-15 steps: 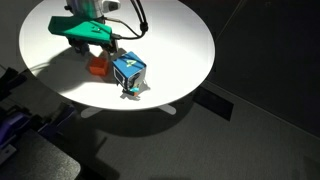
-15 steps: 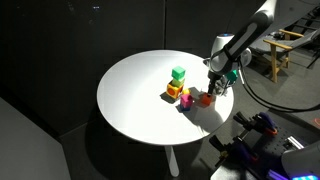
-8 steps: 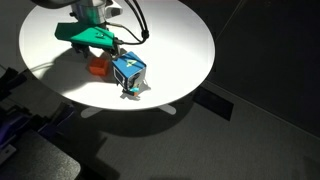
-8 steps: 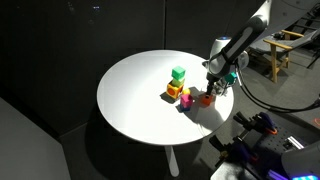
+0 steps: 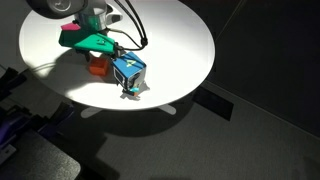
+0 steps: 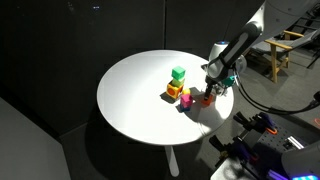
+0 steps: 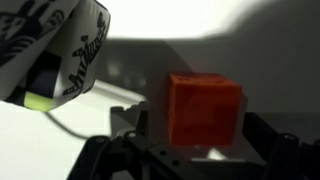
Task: Pick up the orange block and put it on the pink block
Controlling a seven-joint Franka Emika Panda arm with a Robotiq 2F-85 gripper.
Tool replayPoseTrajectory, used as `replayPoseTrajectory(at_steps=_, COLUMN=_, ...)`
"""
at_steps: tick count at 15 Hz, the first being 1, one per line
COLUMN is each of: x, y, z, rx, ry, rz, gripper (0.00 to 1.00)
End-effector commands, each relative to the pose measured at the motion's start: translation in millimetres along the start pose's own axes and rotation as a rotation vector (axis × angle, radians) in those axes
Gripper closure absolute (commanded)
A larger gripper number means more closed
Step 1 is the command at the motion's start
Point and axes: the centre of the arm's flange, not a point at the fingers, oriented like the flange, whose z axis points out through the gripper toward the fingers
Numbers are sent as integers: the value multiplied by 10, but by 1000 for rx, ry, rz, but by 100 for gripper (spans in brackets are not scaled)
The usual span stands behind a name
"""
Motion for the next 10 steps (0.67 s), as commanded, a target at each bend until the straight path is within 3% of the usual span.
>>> replayPoseTrajectory(at_steps=1, x=55, y=59, z=32, rx=-6, ry=8, rz=6, gripper=34)
replayPoseTrajectory(at_steps=5, x=40, y=52, z=-37, rx=-10, ry=0, rz=26, gripper=67)
replayPoseTrajectory(at_steps=10, x=-10, y=-28, z=-236, rx=-26, ry=-2, rz=71, gripper=72)
